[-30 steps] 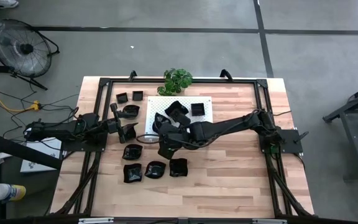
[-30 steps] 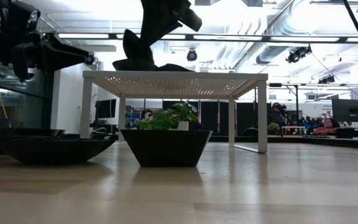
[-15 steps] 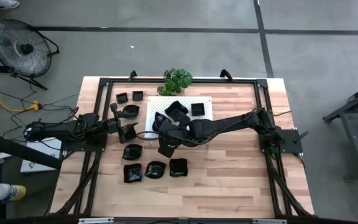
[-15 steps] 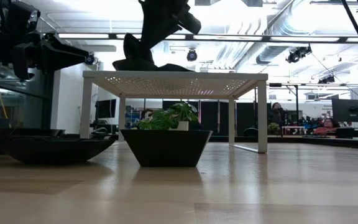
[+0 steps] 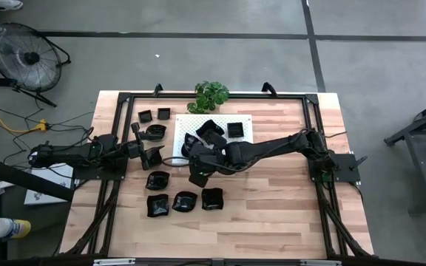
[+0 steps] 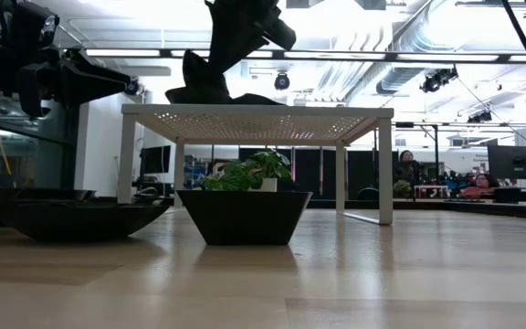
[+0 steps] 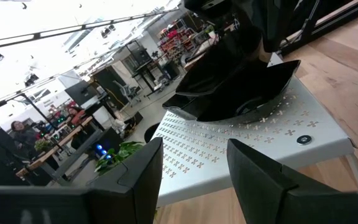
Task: Pick & Place Mini shaped plates
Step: Stack the leaf shaped plate on top of the leaf shaped plate on the shelf, then stack the distorted square plate on top of the distorted square plates on the shelf
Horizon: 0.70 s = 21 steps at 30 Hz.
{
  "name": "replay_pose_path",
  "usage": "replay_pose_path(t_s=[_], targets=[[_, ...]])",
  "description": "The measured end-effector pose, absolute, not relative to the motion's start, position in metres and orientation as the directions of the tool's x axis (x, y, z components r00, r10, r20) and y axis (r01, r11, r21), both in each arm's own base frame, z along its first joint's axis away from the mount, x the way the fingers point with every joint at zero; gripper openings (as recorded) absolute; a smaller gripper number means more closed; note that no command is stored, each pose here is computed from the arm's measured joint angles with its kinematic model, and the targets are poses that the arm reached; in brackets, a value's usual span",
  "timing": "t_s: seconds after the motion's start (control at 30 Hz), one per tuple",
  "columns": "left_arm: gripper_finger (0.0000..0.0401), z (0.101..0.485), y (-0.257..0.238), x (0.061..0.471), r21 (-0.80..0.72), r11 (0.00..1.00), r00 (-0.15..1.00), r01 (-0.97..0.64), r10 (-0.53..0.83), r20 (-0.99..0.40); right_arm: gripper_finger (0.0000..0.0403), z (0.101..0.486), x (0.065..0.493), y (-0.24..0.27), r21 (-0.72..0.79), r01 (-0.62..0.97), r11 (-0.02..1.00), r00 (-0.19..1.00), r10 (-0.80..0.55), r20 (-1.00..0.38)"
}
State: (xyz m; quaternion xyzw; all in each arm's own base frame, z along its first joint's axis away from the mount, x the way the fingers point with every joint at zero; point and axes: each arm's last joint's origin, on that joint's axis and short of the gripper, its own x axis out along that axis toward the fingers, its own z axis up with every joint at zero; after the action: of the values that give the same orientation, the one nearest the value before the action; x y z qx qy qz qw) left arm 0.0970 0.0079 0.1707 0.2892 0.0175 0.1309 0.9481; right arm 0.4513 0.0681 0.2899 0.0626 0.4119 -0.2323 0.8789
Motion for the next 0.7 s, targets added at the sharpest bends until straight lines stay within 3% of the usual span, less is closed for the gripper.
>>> replay_pose_path(t_s=[0.4,0.7], targets=[[0.0175,0.1707,0.0079,0.097,0.553,0.798,0.965,-0.238,0.258,0.043,0.007,0.2899,0.4509,0.0675,-0.099,0.47,0.877,0.548,-0.378,-0.747],[0.0175,0.1707,0.0079,0.097,0.553,0.799,0.965,-0.238,0.258,0.043,0.0074,0.29,0.4501,0.0726,-0.119,0.447,0.886,0.552,-0.378,-0.743]])
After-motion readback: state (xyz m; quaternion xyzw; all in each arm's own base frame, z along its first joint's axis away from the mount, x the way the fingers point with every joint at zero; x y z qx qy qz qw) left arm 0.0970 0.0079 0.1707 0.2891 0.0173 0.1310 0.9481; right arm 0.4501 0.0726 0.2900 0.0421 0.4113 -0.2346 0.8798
